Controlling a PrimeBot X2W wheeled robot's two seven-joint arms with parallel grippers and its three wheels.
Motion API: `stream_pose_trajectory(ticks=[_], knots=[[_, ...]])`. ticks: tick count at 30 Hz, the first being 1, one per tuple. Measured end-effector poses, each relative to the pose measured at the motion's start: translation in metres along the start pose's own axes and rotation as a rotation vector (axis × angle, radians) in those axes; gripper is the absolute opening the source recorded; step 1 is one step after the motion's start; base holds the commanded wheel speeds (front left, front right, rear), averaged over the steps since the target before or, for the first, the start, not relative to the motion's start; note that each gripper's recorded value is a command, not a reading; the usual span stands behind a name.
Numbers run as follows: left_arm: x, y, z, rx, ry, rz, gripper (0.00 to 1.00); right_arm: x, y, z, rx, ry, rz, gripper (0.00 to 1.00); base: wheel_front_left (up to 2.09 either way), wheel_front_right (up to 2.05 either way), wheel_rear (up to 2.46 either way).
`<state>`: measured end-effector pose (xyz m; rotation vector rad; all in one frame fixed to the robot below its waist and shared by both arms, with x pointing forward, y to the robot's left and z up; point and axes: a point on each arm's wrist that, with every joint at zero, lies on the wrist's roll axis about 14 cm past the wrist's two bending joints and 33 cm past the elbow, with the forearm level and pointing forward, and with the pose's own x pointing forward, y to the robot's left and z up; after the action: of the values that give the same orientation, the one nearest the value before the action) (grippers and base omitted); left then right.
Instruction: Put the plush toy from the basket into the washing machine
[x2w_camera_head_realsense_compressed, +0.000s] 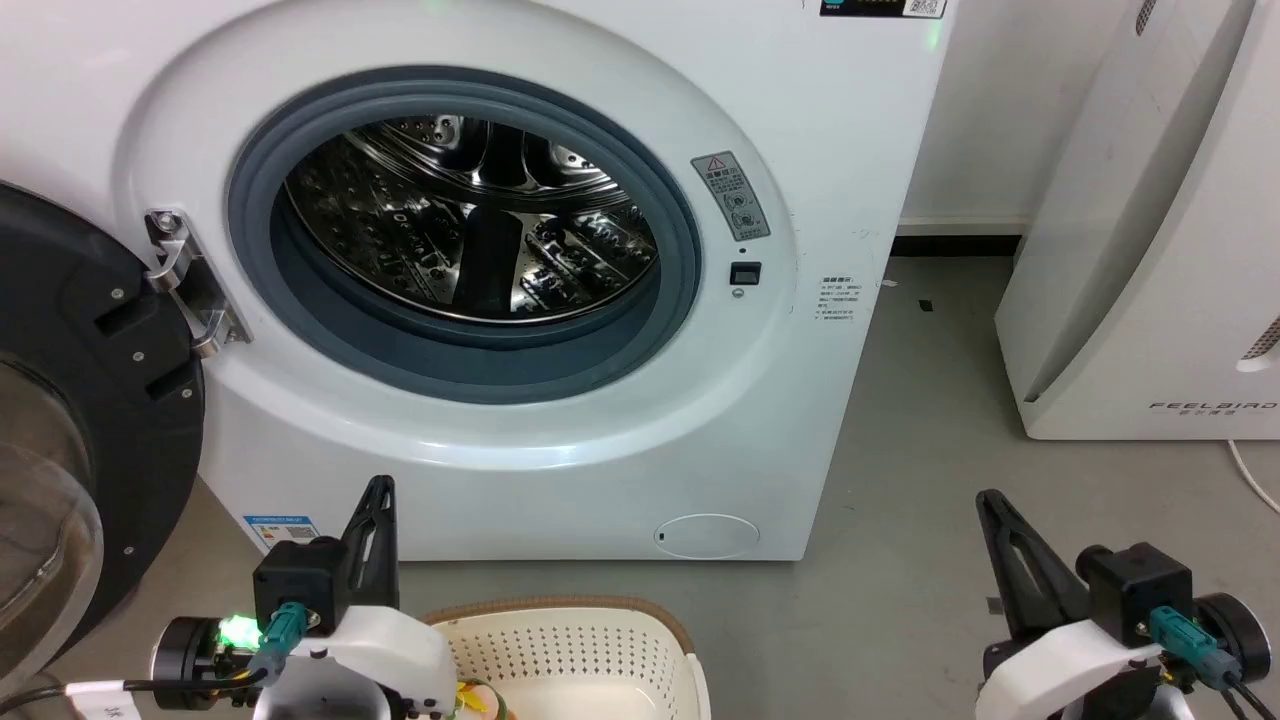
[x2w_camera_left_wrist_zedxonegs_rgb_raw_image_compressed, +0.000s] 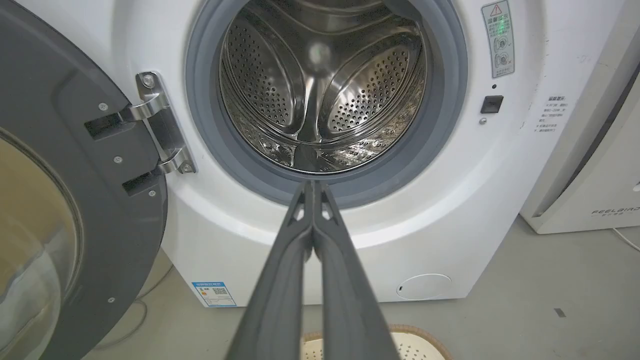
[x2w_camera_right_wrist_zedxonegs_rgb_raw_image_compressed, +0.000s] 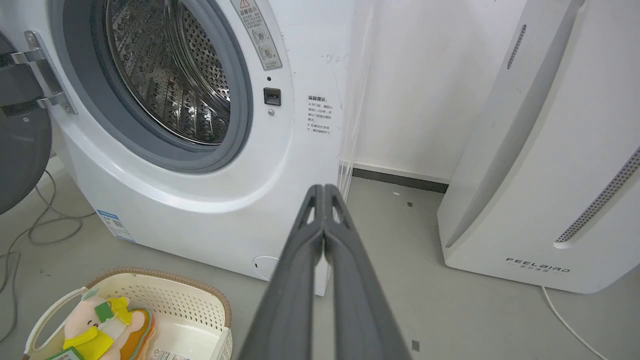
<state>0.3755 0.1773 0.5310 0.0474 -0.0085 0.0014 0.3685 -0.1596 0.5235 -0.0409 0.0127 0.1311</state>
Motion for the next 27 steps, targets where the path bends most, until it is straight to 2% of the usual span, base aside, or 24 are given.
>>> stream_pose_trajectory(ticks=[15,27], knots=[[0.001,-0.003,-0.002,-0.001,-0.004,0.004,1.00,0.001,-0.006,0.002,0.020,-0.017,-0.016,1.00,0.00,0.00,0.00],[0.011,-0.011,-0.027,0.003,0.060,-0.023,1.00,0.004,-0.010,-0.001,0.037,-0.025,-0.029,1.00,0.00,0.00,0.00]])
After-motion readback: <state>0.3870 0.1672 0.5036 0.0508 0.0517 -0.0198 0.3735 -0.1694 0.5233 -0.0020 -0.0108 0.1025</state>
